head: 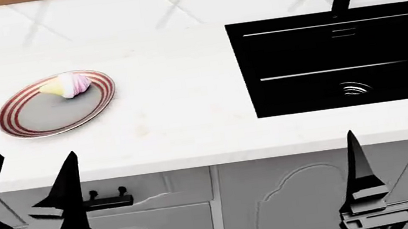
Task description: Move the dessert items from the plate to the tray.
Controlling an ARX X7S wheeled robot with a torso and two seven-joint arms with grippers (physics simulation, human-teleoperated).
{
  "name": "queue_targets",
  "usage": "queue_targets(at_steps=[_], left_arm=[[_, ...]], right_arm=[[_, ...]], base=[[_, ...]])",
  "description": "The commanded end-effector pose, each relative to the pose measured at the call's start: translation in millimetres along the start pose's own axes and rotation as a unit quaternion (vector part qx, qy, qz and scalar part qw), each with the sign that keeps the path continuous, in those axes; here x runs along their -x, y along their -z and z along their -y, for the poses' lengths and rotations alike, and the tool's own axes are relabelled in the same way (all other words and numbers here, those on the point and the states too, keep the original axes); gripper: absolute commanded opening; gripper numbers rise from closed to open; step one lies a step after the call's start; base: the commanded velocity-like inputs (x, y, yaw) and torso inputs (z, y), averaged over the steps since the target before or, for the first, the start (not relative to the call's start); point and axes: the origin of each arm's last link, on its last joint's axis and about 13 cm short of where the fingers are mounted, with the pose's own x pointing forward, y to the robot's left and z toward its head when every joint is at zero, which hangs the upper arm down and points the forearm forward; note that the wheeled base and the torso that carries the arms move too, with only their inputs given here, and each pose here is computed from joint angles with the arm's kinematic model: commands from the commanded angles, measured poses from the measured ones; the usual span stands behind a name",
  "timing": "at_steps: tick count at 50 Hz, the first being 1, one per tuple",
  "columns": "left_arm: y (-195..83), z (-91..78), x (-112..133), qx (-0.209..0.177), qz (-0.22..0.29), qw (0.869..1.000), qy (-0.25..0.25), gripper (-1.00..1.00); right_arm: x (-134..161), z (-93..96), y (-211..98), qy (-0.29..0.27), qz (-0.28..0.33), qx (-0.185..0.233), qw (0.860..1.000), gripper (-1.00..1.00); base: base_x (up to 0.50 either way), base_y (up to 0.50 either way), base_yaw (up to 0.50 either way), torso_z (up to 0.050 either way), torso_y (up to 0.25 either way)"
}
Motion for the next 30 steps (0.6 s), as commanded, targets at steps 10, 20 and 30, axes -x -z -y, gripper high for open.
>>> queue_targets(at_steps=[10,20,30], left_arm=[[1.1,-0.8,-0.7,0.002,-0.002,1.0,0.0,1.0],[2.7,-1.1,-1.5,0.0,-0.007,1.0,-0.001,1.0],[4.6,-1.3,-2.5,0.006,-0.015,1.0,0.004,1.0]], right_arm=[[-0.5,0.1,0.1,0.001,0.0,0.0,1.0,1.0],[-0.6,-0.1,0.1,0.001,0.0,0.0,1.0,1.0],[0.3,-0.1,0.0,0.002,0.001,-0.001,1.0,1.0]], base=[[0.0,0.5,0.0,0.0,0.0],[0.0,0.5,0.0,0.0,0.0],[0.0,0.5,0.0,0.0,0.0]])
